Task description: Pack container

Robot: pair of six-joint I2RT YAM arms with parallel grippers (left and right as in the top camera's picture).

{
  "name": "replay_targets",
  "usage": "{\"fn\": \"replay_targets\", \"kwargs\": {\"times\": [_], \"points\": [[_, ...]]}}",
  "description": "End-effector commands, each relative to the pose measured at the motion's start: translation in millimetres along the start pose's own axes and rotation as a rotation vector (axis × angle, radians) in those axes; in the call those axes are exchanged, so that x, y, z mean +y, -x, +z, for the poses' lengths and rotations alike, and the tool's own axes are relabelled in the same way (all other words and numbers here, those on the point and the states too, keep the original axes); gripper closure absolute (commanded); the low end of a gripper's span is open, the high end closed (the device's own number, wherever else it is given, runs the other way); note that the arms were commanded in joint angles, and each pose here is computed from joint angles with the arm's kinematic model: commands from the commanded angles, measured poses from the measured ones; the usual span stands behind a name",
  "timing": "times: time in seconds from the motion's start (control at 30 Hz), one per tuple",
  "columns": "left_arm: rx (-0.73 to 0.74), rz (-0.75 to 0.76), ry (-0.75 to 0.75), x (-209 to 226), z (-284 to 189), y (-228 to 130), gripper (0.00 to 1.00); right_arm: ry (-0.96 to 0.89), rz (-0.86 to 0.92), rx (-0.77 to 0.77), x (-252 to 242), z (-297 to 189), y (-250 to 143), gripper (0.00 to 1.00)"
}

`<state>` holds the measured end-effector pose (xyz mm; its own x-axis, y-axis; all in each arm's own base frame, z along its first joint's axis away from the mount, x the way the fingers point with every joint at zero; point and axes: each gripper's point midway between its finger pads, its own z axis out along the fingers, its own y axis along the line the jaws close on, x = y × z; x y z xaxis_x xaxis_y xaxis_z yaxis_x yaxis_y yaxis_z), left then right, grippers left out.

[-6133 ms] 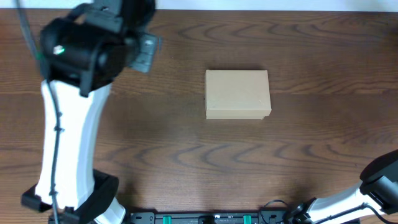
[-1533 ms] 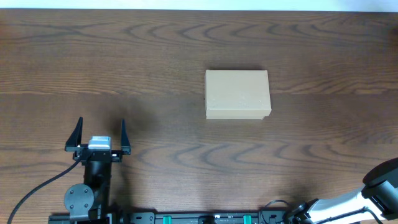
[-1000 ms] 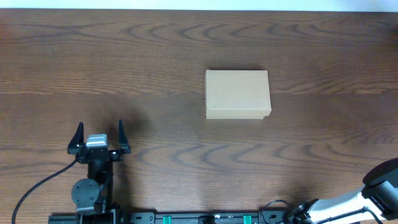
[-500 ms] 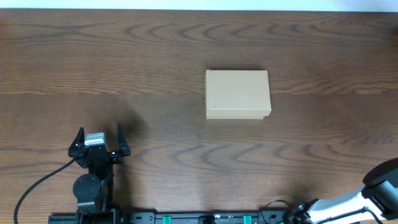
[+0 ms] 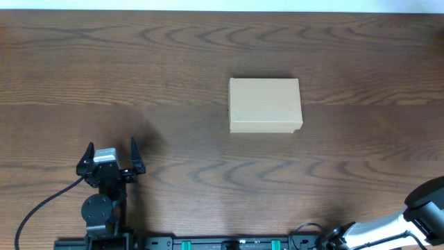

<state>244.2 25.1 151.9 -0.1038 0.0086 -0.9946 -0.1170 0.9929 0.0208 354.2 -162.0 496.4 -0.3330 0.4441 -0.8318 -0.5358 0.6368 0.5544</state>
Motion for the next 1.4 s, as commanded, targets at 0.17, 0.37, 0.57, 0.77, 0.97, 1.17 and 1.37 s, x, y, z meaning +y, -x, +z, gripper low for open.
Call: {"fn": "replay_targets", "kwargs": {"times": [0.17,0.37,0.57,0.77,0.97,1.17,1.37], "points": [[0.059,-0.001,0.008,1.6,-0.1,-16.8,0.05,-0.015,-0.052,0.008,14.3,-3.2,1.9,0.01],[0.059,-0.001,0.008,1.6,-0.1,-16.8,0.05,-0.015,-0.052,0.008,14.3,-3.2,1.9,0.01],[0.059,-0.001,0.008,1.6,-0.1,-16.8,0.05,-0.015,-0.053,0.008,14.5,-3.2,1.9,0.01],[0.059,-0.001,0.008,1.6,-0.1,-16.8,0.05,-0.015,-0.052,0.008,14.3,-3.2,1.9,0.01],[0.059,-0.001,0.008,1.6,-0.1,-16.8,0.05,-0.015,-0.052,0.008,14.3,-3.2,1.9,0.01],[0.059,-0.001,0.008,1.6,-0.1,-16.8,0.05,-0.015,-0.056,0.007,14.3,-3.2,2.0,0.01],[0.059,-0.001,0.008,1.6,-0.1,-16.8,0.05,-0.024,-0.055,0.001,12.8,-7.1,3.3,0.01]]}}
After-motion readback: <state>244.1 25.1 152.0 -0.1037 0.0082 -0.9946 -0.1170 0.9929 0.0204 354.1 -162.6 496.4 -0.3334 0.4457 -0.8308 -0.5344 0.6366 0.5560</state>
